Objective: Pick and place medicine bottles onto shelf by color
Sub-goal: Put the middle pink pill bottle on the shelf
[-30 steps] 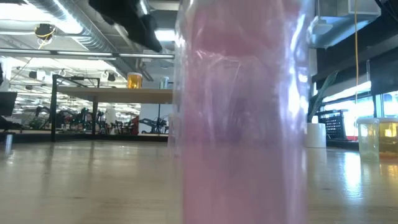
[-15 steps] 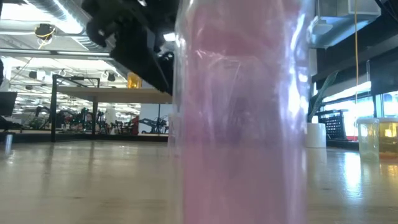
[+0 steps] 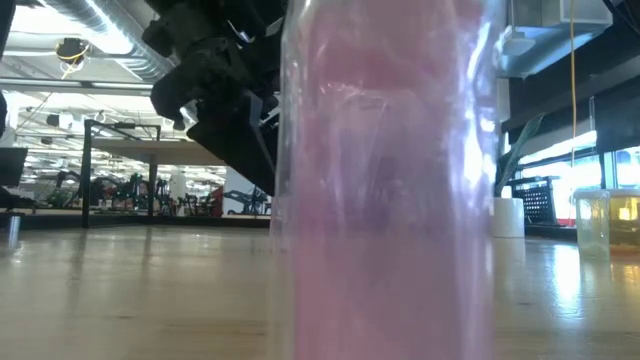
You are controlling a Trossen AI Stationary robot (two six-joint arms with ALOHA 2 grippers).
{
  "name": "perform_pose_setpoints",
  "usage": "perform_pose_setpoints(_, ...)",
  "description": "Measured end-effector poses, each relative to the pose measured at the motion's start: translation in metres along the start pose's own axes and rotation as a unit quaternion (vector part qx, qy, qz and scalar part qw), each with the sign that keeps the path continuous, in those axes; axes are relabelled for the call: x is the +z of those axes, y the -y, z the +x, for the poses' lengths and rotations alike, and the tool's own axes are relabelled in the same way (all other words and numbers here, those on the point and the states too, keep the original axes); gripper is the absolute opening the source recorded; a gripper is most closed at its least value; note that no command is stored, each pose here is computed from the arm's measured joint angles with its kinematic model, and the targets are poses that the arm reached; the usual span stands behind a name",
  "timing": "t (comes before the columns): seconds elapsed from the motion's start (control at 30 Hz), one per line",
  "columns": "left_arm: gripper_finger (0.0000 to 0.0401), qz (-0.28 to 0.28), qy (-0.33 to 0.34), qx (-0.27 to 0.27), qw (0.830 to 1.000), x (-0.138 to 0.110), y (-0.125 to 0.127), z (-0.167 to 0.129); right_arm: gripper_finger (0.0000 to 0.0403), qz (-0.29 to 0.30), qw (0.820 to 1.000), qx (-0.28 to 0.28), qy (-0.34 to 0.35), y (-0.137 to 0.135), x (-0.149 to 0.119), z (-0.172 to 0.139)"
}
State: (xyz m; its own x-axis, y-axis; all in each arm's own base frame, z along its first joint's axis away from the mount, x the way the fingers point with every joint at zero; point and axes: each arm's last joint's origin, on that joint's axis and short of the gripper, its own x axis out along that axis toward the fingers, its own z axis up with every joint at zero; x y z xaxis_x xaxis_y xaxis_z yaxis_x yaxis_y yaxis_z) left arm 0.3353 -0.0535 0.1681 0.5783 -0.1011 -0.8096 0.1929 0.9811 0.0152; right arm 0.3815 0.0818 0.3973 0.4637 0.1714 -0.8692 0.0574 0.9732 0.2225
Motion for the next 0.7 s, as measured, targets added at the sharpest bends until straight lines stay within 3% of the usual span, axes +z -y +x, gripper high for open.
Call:
perform_pose_setpoints(0.33, 0.0269, -0.004, -0.004, 0.034, 0.999, -0.0006, -0.0019, -0.0001, 0.0237, 0.0, 1.0, 0.0, 0.0, 0.0002, 0.0001, 0.0)
perform_pose_setpoints(0.7, 0.0215, -0.001, -0.004, 0.024, 1.0, -0.0006, -0.0013, 0.0, 0.0237, 0.0, 1.0, -0.001, 0.0, 0.0003, 0.0001, 0.0002)
